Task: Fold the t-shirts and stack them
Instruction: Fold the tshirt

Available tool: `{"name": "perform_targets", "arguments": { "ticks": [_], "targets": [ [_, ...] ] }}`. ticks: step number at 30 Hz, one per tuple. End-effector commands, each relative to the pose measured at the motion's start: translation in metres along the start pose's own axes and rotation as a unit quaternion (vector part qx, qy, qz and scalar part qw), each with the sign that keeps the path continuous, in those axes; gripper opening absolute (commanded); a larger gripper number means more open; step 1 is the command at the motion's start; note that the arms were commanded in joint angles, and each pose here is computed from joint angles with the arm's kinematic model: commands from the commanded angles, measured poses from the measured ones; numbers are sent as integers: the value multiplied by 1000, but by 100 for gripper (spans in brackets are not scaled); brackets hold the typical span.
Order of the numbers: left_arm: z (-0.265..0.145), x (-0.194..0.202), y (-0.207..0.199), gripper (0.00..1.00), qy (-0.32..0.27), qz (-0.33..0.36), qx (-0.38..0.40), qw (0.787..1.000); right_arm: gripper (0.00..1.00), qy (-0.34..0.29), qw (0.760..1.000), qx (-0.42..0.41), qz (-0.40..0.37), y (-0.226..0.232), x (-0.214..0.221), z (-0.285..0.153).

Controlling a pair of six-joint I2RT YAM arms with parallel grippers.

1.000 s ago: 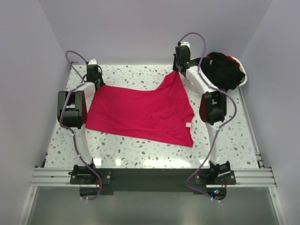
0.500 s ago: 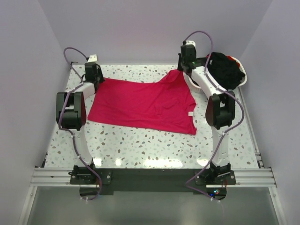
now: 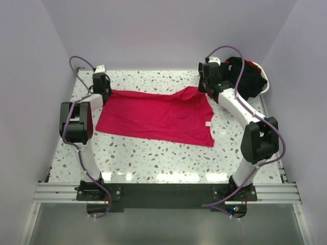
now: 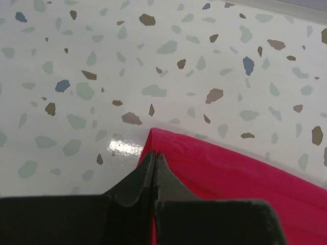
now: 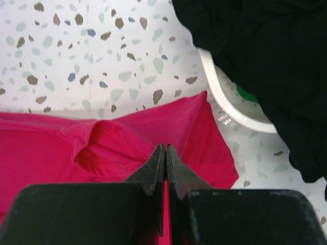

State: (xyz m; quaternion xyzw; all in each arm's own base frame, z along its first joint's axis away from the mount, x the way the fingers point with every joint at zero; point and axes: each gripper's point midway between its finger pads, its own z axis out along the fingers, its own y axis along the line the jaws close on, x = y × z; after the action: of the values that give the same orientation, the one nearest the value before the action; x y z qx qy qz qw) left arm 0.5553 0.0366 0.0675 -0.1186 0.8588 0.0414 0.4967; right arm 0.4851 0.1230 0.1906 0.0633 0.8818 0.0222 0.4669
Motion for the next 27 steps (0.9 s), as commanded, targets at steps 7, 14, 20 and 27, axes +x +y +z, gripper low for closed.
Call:
{"name": "perform_targets", "arguments": {
  "ticks": [7,14,20,27],
  "targets": [
    [-26,-30,15,0,-42,-15,-40,998,0,10,1000,21,-4,-11,35,-37],
    [-34,-22,16,0,-36,-22,-41,998,0,27,999,37,-15,-15,63,-50],
    [-38,-11,17,0,-21,-21,-46,998,0,27,999,35,-21,-17,74,-67],
    [-47,-2,19,0,-13,-36,-55,998,0,41,998,40,-27,-22,95,-74]
  ]
}}
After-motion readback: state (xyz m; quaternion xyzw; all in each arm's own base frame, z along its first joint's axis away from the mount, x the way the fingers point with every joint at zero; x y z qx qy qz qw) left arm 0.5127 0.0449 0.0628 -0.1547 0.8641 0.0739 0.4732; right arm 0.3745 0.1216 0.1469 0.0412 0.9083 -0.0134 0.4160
